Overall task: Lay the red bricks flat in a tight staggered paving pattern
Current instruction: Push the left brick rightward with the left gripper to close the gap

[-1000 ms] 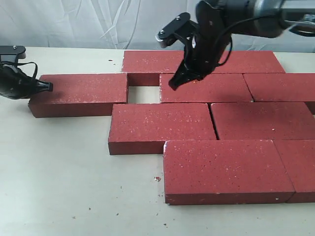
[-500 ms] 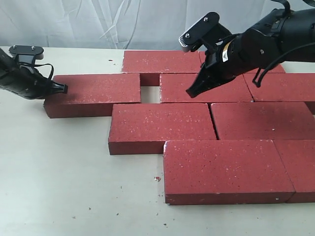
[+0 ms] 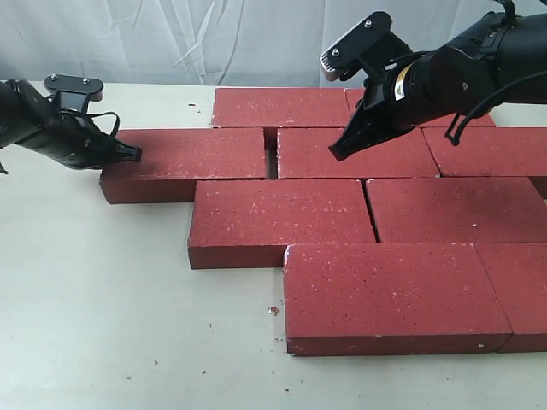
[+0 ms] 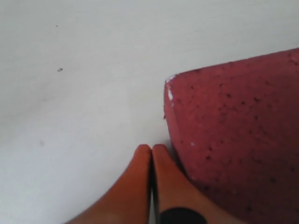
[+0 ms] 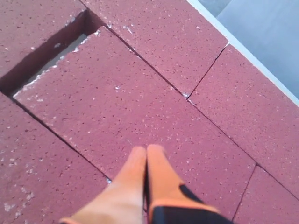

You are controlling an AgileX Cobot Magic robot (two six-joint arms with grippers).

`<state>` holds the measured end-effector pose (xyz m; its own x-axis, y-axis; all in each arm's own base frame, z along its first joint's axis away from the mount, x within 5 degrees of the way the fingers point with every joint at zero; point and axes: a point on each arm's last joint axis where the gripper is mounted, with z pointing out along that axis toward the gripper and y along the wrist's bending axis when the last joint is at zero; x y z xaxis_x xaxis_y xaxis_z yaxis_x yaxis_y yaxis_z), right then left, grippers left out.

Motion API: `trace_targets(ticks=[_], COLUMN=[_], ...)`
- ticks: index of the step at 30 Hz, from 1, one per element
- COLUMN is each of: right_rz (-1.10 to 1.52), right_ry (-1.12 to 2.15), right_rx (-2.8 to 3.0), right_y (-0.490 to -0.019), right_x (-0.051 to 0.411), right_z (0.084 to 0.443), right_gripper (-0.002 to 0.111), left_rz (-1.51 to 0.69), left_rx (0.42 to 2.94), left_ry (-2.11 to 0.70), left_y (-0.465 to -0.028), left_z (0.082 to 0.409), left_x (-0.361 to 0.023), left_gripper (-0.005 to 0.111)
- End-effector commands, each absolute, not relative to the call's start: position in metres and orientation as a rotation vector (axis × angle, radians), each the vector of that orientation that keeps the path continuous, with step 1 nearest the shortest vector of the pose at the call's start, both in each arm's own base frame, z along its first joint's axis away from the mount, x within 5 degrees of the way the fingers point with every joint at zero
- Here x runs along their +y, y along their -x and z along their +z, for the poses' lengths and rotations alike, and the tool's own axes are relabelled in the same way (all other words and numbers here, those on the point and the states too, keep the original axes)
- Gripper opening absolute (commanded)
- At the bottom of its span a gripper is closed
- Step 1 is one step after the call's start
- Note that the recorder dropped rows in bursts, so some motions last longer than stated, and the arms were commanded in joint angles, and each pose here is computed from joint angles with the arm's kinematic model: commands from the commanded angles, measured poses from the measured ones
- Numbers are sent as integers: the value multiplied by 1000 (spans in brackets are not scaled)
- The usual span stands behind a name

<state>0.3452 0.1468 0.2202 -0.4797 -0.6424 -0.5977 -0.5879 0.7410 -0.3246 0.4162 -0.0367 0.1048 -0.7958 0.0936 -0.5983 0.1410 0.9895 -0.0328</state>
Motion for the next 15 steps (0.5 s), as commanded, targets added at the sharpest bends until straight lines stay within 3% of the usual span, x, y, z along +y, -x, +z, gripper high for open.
trace_targets(ticks=[1, 15], right_rz=[-103, -101], right_ry=[922, 920], right_rx=[2190, 2189], right_y=[-345, -346], right_x=[145, 145], right_z=[223, 224], right_gripper=[-1, -1], left_rz=[-102, -98], left_rx=[2473, 2450], left_ry=[-179, -222], left_y=[-418, -418], left_z=[107, 108], left_x=[-47, -60], left_gripper=[0, 0])
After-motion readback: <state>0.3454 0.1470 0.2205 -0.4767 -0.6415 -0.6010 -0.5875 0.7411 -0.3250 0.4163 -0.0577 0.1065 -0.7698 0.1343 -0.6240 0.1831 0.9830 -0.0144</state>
